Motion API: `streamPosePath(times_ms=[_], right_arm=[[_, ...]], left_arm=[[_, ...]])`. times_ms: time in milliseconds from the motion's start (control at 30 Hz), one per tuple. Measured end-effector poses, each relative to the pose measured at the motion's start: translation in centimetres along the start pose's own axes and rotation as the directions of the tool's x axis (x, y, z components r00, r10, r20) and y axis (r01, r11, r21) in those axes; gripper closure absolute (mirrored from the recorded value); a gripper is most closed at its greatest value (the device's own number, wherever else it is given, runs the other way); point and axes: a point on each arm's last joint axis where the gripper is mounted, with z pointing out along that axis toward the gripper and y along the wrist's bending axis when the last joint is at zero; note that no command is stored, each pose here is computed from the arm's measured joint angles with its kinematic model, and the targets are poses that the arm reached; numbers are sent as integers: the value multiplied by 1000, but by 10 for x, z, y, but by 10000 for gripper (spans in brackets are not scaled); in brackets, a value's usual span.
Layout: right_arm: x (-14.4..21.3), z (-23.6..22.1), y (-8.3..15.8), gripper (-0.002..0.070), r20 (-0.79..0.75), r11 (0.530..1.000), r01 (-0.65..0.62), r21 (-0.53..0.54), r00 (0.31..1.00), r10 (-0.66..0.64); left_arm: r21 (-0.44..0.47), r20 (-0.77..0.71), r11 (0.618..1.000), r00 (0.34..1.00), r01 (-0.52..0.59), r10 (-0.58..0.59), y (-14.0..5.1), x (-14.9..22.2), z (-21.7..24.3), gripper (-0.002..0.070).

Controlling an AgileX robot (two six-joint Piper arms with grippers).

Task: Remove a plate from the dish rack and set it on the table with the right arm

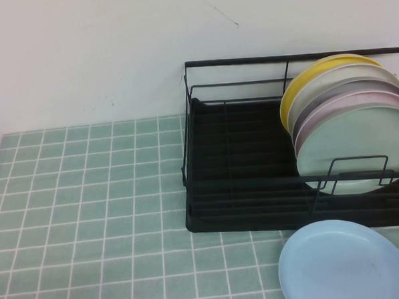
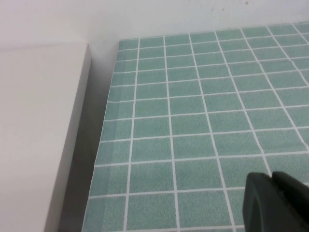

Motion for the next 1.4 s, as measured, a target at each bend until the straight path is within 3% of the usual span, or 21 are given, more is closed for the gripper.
streamPosePath(times_ms=[133,1400], right_arm=[[9,0,2,678,-103,999,22,-27,994,-25],[10,-1,2,678,-114,999,27,-28,993,-30]], left_arm=[[0,0,1000,1000,0,0,0,0,0,678],[0,0,1000,1000,0,0,0,0,0,678]])
